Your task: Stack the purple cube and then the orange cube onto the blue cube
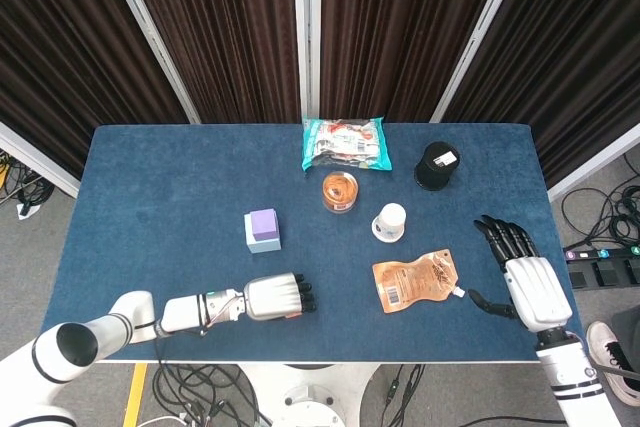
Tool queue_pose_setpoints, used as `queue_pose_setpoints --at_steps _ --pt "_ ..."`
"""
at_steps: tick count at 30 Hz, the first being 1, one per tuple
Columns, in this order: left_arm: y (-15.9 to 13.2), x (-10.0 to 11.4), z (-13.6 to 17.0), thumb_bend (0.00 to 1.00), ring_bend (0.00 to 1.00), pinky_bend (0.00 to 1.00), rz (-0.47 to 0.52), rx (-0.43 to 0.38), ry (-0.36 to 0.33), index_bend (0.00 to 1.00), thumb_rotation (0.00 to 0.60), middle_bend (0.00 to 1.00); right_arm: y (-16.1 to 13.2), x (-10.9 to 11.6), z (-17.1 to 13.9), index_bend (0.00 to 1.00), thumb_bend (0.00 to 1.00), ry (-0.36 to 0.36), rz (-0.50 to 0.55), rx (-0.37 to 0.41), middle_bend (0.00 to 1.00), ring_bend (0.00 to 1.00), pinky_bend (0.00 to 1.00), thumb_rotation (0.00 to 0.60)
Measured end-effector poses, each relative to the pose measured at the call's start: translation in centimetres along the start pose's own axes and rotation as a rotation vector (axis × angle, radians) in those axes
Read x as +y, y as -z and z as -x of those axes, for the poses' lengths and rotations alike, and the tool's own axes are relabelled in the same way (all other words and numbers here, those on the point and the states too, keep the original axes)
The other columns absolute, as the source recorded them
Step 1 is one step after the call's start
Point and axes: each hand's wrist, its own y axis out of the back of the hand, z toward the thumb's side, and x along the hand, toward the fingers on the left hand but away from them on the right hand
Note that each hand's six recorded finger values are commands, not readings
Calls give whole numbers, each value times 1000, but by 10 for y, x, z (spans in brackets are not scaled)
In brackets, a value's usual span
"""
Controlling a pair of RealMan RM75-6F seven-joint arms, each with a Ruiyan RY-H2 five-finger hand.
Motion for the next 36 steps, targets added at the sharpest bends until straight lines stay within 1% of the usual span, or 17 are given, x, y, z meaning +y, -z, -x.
queue_pose_setpoints --at_steps 5,10,14,17,20,23,27,30,33,36 --pt "0 0 0 273 432 515 5 3 -7 491 600 616 1 1 0 0 126 3 1 -4 36 0 0 600" --pt "-1 1 2 281 434 517 1 1 -18 494 600 618 1 0 1 0 126 1 -1 -6 36 0 0 600" --pt "4 7 7 283 434 518 -3 15 -26 494 600 618 1 -1 2 0 126 -7 -2 -8 36 0 0 600" --pt "10 14 15 283 434 519 6 39 -35 493 600 618 1 -2 3 0 127 -9 -2 -10 36 0 0 600" --pt "20 23 29 283 435 519 15 83 -42 493 600 618 1 -2 3 0 127 -10 0 -9 36 0 0 600" --pt "34 34 50 283 435 519 16 148 -39 493 600 618 1 -2 3 0 127 -13 -2 -8 36 0 0 600" --pt "55 48 87 283 438 521 0 249 -15 494 600 623 0 -3 3 0 127 -13 -9 -6 36 0 0 600" --pt "70 54 115 283 438 521 -20 327 18 494 600 623 -1 -4 2 0 127 -13 -14 -4 36 0 0 600" --pt "83 56 139 283 439 521 -29 403 47 495 600 623 -1 -5 2 0 127 -13 -18 -3 36 0 0 600" --pt "93 57 149 282 439 521 -32 453 53 495 600 623 -1 -6 2 0 127 -15 -21 -4 36 0 0 600"
